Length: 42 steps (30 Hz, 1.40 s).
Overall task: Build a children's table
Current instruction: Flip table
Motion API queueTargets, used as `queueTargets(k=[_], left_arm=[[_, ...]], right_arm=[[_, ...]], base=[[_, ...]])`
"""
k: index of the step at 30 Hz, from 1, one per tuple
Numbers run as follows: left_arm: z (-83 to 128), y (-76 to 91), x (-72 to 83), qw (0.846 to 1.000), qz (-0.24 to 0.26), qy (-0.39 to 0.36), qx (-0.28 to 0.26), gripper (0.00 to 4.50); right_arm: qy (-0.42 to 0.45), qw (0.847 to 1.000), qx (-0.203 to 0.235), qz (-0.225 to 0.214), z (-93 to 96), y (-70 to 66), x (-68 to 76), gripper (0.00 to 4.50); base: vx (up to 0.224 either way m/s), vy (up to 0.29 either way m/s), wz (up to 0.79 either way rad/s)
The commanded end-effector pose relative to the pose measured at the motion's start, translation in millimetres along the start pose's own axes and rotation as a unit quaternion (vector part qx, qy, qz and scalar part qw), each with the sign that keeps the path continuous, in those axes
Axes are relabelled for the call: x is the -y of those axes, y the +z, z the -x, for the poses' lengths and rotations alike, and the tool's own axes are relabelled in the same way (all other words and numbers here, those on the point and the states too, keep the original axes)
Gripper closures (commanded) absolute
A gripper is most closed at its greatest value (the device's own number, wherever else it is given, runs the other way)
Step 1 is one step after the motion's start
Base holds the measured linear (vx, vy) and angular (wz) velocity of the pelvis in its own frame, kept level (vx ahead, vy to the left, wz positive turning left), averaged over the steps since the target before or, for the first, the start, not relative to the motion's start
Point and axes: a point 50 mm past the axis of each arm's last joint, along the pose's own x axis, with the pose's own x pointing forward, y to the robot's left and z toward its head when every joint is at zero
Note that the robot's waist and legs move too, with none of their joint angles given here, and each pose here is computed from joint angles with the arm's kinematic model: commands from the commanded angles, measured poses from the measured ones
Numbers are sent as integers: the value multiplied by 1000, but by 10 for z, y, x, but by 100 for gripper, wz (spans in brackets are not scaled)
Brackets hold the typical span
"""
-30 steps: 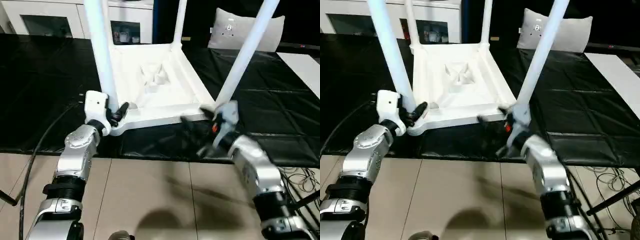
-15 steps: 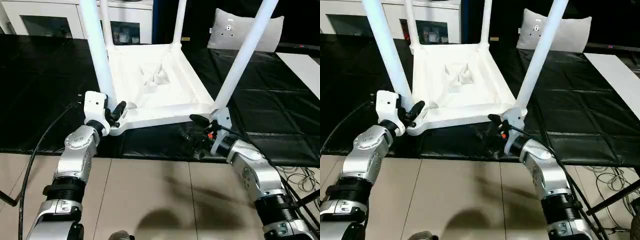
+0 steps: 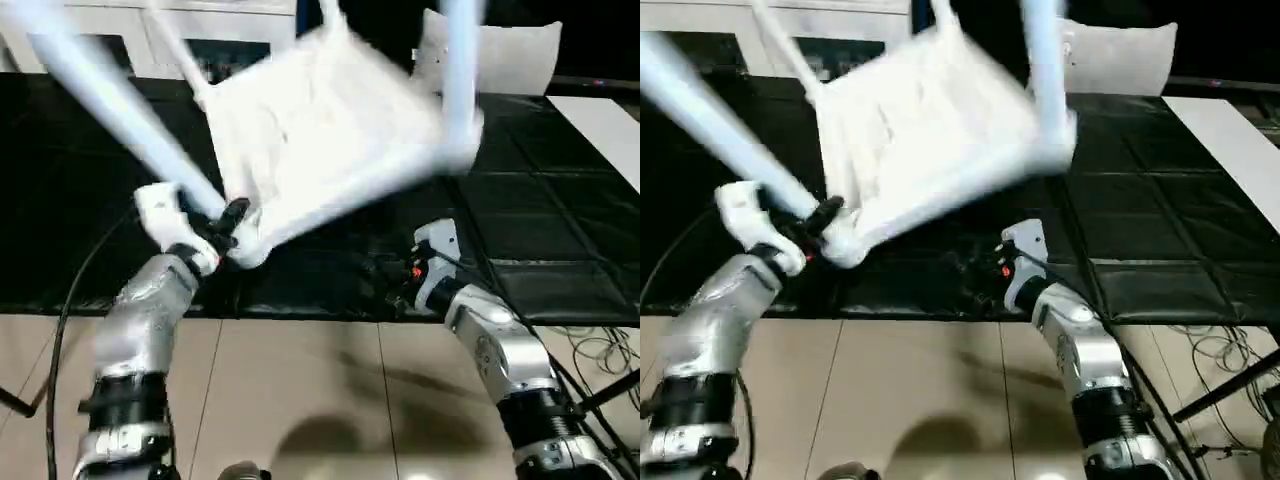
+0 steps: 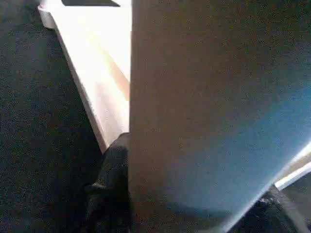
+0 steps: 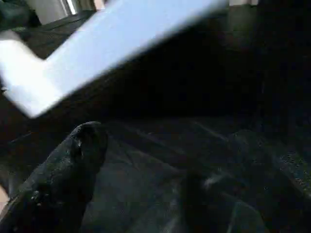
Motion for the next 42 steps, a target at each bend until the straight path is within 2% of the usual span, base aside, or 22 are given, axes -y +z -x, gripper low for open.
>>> queueTargets(k=[1, 5, 10, 15, 17, 22, 26, 30, 32, 34, 35, 37, 38, 40, 42], left_arm=[[22, -238, 121, 995, 58, -44, -65, 247], [29, -236, 169, 994, 60, -55, -71, 247], [41, -222, 218, 993, 63, -63, -76, 247], [51, -221, 240, 993, 55, -67, -82, 247], [59, -225, 250, 993, 37, -72, -88, 247], [61, -246, 260, 992, -9, -76, -104, 247], [69, -274, 272, 990, -36, -78, -115, 248], [72, -287, 291, 988, -58, -84, -120, 248], [86, -305, 298, 985, -71, -90, -127, 248], [93, -312, 300, 985, -75, -92, -129, 248], [102, -319, 303, 984, -78, -93, -131, 248], [106, -320, 303, 984, -77, -94, -131, 248], [108, -321, 301, 984, -78, -94, -131, 248], [110, -325, 299, 984, -79, -94, -132, 248], [112, -328, 298, 983, -80, -95, -132, 248]], right_arm=[[4, 999, 41, -29, -48, 125, 4, 0], [8, 995, 72, -72, -82, 185, 14, 0], [52, 986, 97, -124, -188, 232, -45, 0], [41, 986, 87, -136, -315, 207, -65, 0], [26, 983, 89, -156, -409, 225, -71, 0], [38, 963, 130, -235, -601, 421, -126, 0], [40, 951, 141, -273, -684, 494, -143, 0], [18, 927, 160, -339, -768, 558, -116, 0], [-9, 912, 165, -377, -796, 561, -86, 29], [-16, 907, 167, -386, -800, 559, -76, 36], [-26, 895, 173, -411, -807, 562, -54, 41], [-30, 881, 186, -435, -803, 581, -28, 74], [-33, 874, 191, -445, -802, 594, -10, 74], [-31, 872, 192, -449, -804, 601, -3, 78], [-30, 869, 194, -454, -806, 611, 5, 104]], base=[[0, 0, 0], [0, 0, 0], [0, 0, 0], [0, 0, 0], [0, 0, 0], [0, 0, 0], [0, 0, 0], [0, 0, 0], [0, 0, 0], [0, 0, 0], [0, 0, 0], [0, 0, 0], [0, 0, 0], [0, 0, 0], [0, 0, 0]])
